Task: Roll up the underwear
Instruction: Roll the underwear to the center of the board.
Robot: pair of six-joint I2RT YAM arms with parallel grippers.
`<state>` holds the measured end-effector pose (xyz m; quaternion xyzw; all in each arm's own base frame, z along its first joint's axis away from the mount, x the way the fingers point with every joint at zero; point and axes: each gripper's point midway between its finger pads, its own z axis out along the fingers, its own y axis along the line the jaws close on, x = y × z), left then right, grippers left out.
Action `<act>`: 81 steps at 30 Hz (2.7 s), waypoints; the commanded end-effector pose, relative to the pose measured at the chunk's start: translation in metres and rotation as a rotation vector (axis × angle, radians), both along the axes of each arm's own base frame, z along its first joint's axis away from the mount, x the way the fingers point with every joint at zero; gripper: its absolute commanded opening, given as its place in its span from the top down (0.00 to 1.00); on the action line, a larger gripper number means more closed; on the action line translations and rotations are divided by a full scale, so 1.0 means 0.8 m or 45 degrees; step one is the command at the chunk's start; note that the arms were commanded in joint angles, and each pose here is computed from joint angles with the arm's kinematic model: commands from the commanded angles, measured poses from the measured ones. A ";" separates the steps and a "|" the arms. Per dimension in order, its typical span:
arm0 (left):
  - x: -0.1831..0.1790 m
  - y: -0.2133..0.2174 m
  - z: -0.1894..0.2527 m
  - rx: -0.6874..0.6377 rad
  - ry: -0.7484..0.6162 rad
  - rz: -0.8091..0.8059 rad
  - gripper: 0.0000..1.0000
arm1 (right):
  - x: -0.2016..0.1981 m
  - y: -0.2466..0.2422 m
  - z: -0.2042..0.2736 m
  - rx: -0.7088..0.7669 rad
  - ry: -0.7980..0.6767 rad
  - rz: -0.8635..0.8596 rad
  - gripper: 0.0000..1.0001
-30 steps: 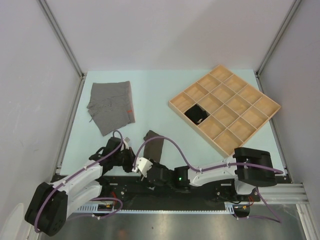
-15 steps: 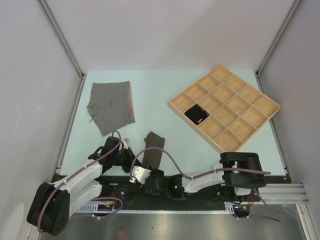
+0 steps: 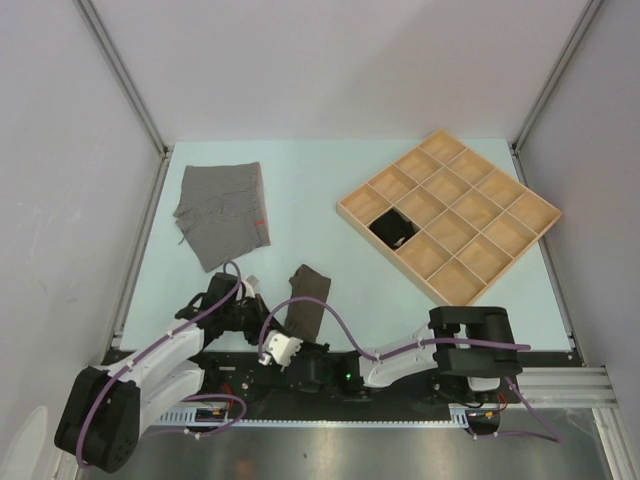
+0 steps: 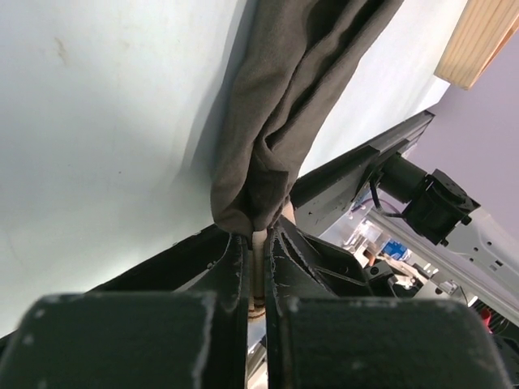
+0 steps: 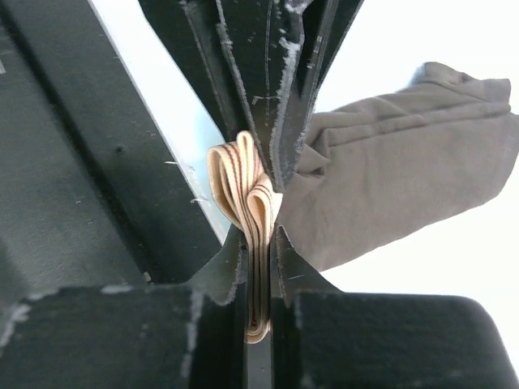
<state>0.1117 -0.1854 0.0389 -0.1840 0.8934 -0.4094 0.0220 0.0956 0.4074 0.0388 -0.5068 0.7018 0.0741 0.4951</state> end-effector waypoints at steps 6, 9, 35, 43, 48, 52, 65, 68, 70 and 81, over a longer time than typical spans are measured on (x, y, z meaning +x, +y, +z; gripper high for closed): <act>0.034 0.016 0.007 0.068 -0.220 0.043 0.44 | 0.022 0.017 0.044 0.214 0.369 0.081 1.00; 0.050 0.026 0.007 0.102 -0.301 0.105 0.29 | 0.024 0.016 0.045 0.250 0.522 0.124 1.00; 0.098 0.037 0.020 0.151 -0.964 0.086 0.28 | 0.116 0.007 -0.009 0.283 1.191 0.086 1.00; 0.100 0.031 0.010 0.198 -0.986 0.003 0.34 | 0.130 -0.004 -0.028 0.243 1.269 0.029 1.00; 0.101 0.024 0.006 0.219 -0.962 -0.036 0.39 | 0.136 -0.006 -0.035 0.251 1.299 0.002 1.00; 0.106 0.026 -0.006 0.296 -0.906 -0.033 0.40 | 0.137 -0.006 -0.034 0.253 1.299 0.006 0.99; 0.124 0.050 -0.047 0.717 -0.669 0.004 0.56 | 0.160 -0.020 0.010 0.245 1.138 -0.081 0.33; 0.124 0.049 -0.048 0.719 -0.668 -0.002 0.57 | 0.177 -0.035 0.041 0.245 1.007 -0.156 0.19; 0.123 0.048 -0.047 0.708 -0.670 -0.008 0.58 | 0.188 -0.049 0.064 0.233 0.858 -0.230 0.16; 0.116 0.026 -0.044 0.587 -0.684 -0.081 0.57 | 0.120 -0.007 0.091 0.371 0.404 0.152 0.18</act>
